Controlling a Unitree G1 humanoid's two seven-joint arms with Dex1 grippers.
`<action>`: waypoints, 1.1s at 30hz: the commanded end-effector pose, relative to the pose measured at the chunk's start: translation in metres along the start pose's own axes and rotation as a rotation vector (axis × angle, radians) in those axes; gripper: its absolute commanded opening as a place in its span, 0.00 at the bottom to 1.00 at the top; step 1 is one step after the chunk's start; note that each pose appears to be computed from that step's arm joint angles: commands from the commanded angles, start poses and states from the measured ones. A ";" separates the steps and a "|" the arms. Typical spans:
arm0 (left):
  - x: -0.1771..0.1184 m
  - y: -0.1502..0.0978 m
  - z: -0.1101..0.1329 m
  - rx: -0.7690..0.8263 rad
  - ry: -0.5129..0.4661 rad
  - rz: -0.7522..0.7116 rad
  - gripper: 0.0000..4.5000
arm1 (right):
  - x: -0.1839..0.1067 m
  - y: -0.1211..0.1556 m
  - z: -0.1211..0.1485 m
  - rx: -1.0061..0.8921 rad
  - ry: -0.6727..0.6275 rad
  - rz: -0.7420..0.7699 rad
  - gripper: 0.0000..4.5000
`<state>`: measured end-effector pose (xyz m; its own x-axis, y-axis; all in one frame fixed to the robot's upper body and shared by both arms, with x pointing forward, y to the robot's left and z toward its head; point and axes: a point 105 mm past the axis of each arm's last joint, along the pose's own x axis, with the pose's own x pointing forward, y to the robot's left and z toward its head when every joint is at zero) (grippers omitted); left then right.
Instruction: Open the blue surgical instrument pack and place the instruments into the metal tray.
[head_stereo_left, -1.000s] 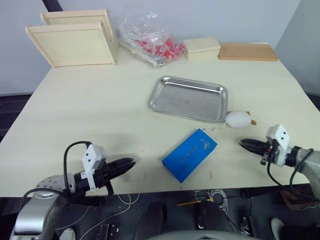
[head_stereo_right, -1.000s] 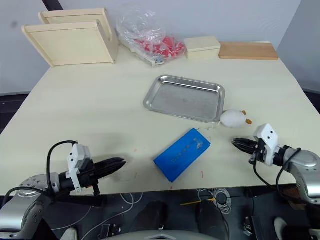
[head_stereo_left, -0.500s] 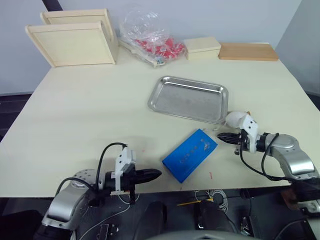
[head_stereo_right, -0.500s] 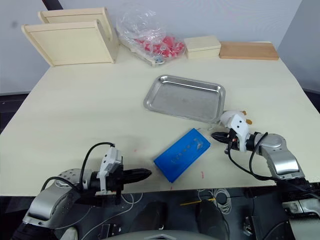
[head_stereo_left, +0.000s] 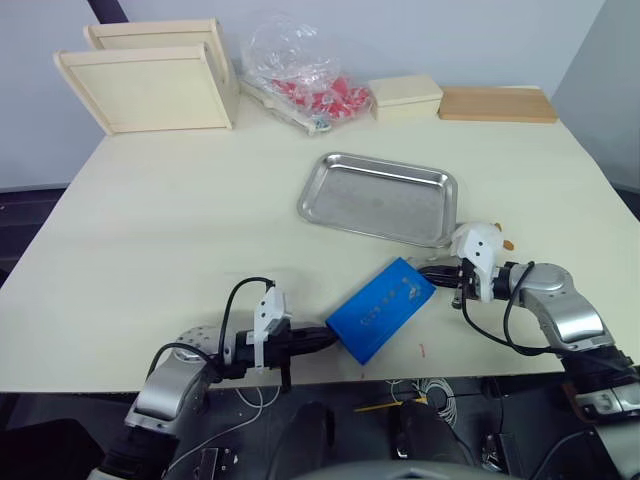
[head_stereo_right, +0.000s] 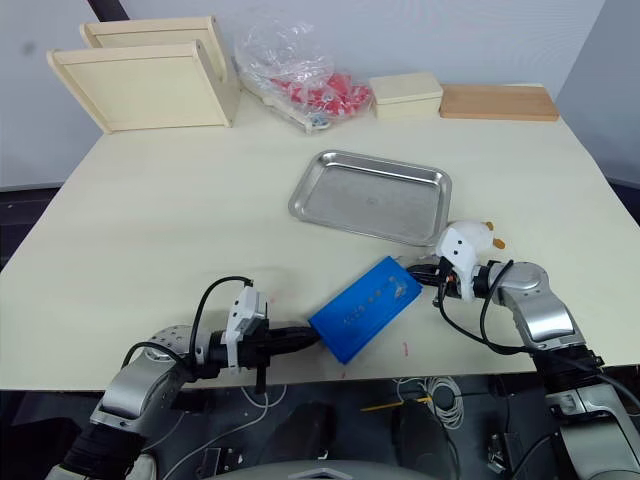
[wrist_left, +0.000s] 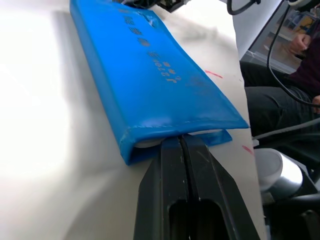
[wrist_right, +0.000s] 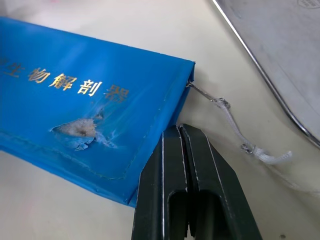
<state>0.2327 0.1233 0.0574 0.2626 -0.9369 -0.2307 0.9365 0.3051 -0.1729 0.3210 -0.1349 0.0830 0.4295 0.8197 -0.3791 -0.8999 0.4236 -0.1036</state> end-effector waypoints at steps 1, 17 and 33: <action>-0.007 0.012 -0.004 0.011 0.006 0.073 0.01 | -0.003 0.008 0.013 -0.019 -0.036 0.051 0.00; -0.034 0.064 0.013 0.152 -0.065 0.329 0.01 | 0.006 0.039 0.016 0.044 -0.100 0.097 0.00; -0.065 0.068 0.012 0.182 -0.031 0.341 0.01 | -0.014 0.020 0.006 -0.118 -0.108 -0.004 0.00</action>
<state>0.2848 0.1875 0.0683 0.5538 -0.8048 -0.2134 0.8311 0.5501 0.0820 0.2981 -0.1266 0.0785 0.4249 0.8493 -0.3134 -0.9052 0.3997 -0.1442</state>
